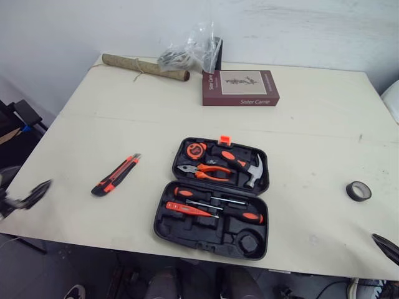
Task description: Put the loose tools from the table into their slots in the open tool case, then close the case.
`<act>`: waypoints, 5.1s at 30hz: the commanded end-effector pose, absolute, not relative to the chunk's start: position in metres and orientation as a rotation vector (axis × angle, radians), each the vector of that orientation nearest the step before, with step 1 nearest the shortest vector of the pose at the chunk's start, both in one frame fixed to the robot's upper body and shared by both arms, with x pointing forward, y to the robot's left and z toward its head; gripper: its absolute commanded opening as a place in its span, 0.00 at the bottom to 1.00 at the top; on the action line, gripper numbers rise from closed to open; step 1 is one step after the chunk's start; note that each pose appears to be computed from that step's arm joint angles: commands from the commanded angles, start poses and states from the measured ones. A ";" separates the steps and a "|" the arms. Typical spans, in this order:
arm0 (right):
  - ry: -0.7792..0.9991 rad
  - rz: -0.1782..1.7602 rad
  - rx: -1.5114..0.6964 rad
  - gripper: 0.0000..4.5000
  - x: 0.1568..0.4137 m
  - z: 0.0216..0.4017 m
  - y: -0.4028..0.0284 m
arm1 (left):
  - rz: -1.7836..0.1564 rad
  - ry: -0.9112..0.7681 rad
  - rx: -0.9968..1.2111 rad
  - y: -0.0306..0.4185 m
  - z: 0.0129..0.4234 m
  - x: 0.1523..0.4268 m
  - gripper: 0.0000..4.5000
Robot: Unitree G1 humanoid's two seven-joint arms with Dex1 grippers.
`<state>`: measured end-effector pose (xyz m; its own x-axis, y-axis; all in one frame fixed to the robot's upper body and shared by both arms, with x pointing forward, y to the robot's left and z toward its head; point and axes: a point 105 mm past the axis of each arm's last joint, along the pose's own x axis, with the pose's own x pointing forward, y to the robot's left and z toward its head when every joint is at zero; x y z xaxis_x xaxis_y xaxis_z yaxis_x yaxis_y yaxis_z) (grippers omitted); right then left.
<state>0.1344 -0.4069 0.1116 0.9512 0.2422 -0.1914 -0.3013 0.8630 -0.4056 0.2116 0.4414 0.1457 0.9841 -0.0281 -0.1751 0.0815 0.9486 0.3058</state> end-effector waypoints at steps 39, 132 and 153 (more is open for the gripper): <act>-0.407 1.097 -0.294 1.00 0.210 0.149 -0.191 | -0.488 0.456 0.252 0.292 0.105 0.314 0.99; -0.166 0.962 -0.323 1.00 0.201 0.132 -0.221 | -1.780 0.076 0.656 0.065 0.106 0.219 0.01; -0.158 0.772 -0.334 1.00 0.189 0.102 -0.278 | -1.613 -0.067 0.543 0.068 0.107 0.245 0.06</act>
